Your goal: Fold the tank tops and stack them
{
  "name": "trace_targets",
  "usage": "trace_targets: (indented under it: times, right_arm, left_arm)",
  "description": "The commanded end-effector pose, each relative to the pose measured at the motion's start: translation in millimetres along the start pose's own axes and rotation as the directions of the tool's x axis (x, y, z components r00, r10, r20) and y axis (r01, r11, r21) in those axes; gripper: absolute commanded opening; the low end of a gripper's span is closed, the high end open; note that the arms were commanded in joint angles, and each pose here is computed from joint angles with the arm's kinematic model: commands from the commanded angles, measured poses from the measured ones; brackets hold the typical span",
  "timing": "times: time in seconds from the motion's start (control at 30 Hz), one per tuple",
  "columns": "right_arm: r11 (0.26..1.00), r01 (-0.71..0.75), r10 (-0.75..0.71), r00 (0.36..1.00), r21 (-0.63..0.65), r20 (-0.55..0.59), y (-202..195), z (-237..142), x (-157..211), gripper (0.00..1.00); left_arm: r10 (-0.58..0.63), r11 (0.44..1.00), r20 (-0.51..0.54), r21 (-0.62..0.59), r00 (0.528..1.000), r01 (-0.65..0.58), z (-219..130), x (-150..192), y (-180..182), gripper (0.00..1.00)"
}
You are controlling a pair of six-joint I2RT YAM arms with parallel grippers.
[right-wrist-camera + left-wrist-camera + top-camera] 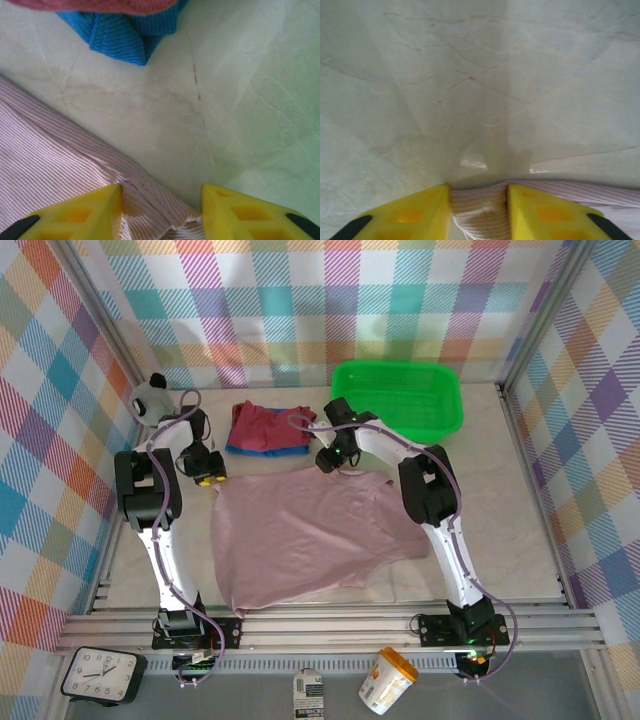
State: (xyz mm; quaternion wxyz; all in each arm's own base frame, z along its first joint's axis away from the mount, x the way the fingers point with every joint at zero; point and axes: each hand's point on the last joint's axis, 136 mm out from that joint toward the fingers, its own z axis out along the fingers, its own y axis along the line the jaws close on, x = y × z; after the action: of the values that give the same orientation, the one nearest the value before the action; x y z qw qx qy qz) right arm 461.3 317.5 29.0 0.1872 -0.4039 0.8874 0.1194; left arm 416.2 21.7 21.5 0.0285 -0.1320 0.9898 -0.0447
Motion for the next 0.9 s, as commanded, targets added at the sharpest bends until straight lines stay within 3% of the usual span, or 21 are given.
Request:
trace_targets:
  times: [0.0,0.13,0.3,0.53,0.87]
  right_arm:
    - [0.998,0.006,-0.007,1.000,-0.056,-0.014,12.1,0.3,-0.2,0.40]
    - [0.998,0.009,-0.011,1.000,-0.057,-0.021,12.6,0.9,0.9,0.34]
    - [0.998,0.010,-0.011,1.000,-0.057,-0.015,12.2,-1.3,-1.3,0.24]
    - [0.999,0.035,-0.034,0.998,-0.022,0.044,6.8,-23.0,-16.3,0.09]
    - [0.998,0.059,-0.058,0.990,-0.009,0.131,5.5,-46.5,-27.3,0.07]
  left_arm:
    - [0.010,1.000,-0.053,0.007,0.999,-0.010,5.4,8.3,1.0,0.30]
    - [0.017,0.999,-0.064,0.033,0.998,-0.015,4.0,10.4,-4.2,0.22]
    - [0.027,0.998,-0.056,0.052,0.998,-0.024,-7.0,12.1,-7.7,0.04]
    - [0.053,0.998,0.002,-0.015,0.999,-0.053,-43.9,-1.8,-1.8,0.01]
    - [0.176,0.970,0.053,-0.181,0.983,-0.164,-80.8,-16.8,-5.4,0.01]
